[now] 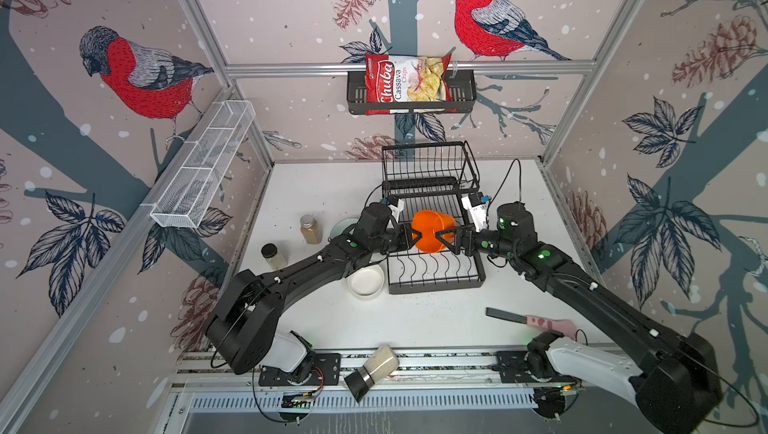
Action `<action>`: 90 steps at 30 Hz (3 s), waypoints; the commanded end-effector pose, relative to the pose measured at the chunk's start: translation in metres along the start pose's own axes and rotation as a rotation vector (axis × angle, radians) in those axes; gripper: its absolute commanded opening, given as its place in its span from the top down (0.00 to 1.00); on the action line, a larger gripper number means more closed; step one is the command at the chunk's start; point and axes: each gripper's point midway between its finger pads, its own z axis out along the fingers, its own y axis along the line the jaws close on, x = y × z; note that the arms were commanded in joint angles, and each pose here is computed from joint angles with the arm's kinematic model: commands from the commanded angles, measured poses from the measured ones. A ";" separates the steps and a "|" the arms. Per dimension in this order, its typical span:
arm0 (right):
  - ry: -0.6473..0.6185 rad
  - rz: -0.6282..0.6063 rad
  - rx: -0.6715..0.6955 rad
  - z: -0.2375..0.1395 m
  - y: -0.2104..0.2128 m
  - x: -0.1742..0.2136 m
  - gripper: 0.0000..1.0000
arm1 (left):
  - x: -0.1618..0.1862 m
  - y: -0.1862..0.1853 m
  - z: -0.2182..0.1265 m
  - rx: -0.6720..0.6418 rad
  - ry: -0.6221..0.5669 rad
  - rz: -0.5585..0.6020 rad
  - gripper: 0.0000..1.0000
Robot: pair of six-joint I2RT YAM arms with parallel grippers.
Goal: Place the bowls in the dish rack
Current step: 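Close the right gripper on the orange bowl held by the left gripper, then open and withdraw the left gripper while the right gripper lowers the bowl into the rack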
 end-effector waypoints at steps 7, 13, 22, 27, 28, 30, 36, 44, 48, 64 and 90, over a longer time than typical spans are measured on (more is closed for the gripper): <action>-0.022 -0.005 -0.037 -0.001 0.010 -0.007 0.23 | -0.010 -0.025 -0.002 0.100 -0.027 0.050 0.88; -0.023 -0.002 -0.025 -0.001 0.007 -0.006 0.23 | -0.010 -0.025 -0.001 0.099 -0.026 0.049 0.82; -0.026 -0.001 0.001 0.000 0.002 -0.006 0.23 | -0.011 -0.026 -0.002 0.100 -0.028 0.052 0.78; -0.028 -0.002 0.027 0.000 -0.003 -0.004 0.23 | -0.012 -0.025 -0.003 0.095 -0.031 0.053 0.75; -0.029 -0.003 0.031 0.001 -0.004 -0.004 0.23 | -0.012 -0.025 -0.003 0.094 -0.030 0.052 0.74; -0.027 -0.003 0.038 0.001 -0.006 -0.003 0.23 | -0.013 -0.026 -0.005 0.094 -0.034 0.056 0.74; -0.023 0.001 0.059 0.004 -0.013 0.000 0.23 | -0.014 -0.025 -0.008 0.087 -0.041 0.058 0.70; -0.012 0.009 0.070 0.008 -0.018 0.004 0.24 | -0.014 -0.023 -0.008 0.082 -0.040 0.056 0.61; -0.015 0.010 0.066 0.008 -0.018 0.003 0.24 | -0.014 -0.020 -0.008 0.076 -0.039 0.051 0.53; -0.040 -0.004 0.133 0.002 -0.034 -0.005 0.24 | -0.014 -0.006 -0.021 0.017 -0.065 0.043 0.19; -0.029 -0.207 0.416 0.019 -0.059 -0.006 0.24 | -0.027 0.020 -0.115 -0.167 -0.274 0.077 0.10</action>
